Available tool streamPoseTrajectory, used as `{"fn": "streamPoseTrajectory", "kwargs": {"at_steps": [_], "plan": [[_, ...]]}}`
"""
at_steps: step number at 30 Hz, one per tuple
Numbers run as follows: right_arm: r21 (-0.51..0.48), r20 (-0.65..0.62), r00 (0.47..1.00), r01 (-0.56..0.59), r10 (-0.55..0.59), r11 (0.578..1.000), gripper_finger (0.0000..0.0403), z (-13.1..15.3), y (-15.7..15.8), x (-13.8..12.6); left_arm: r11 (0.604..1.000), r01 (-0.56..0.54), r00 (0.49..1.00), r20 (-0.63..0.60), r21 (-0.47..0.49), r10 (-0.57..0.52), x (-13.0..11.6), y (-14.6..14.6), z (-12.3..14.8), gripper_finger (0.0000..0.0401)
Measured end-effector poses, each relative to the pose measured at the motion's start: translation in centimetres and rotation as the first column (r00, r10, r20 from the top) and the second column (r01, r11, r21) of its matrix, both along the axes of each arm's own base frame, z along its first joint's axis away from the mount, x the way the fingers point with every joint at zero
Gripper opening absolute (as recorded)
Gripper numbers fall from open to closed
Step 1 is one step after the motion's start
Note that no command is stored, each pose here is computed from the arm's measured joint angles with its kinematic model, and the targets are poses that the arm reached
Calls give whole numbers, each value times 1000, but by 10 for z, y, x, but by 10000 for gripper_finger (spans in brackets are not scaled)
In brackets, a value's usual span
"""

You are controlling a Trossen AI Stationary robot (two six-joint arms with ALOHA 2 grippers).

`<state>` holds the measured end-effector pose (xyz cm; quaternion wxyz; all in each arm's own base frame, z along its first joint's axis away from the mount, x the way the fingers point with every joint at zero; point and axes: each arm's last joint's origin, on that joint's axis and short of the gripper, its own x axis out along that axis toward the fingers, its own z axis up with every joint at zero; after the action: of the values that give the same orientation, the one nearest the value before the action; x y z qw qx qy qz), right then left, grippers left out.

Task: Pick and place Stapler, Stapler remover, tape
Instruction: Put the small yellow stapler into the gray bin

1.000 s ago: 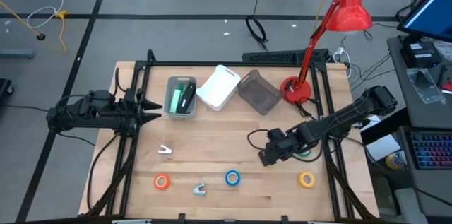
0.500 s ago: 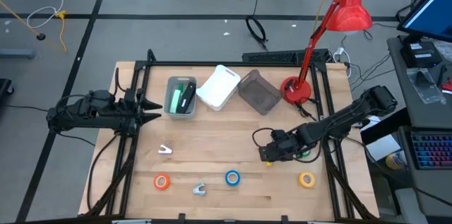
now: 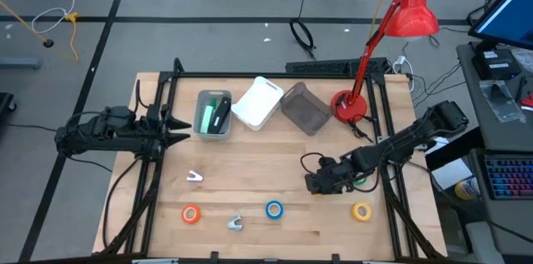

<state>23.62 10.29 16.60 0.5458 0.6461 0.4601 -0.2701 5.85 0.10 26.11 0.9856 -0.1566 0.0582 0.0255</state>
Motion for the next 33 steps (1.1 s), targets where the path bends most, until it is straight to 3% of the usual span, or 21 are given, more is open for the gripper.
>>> {"fn": "streamPoseTrajectory", "kwargs": {"at_steps": [10,33], "plan": [[-28,-67,998,9,-10,1000,176,-3,-3,-5,1000,2,1000,-1,20,-2,0,0,0,186],[-46,-90,996,26,-30,999,175,-18,-7,4,1000,3,1000,-2,26,-3,0,0,0,186]]}}
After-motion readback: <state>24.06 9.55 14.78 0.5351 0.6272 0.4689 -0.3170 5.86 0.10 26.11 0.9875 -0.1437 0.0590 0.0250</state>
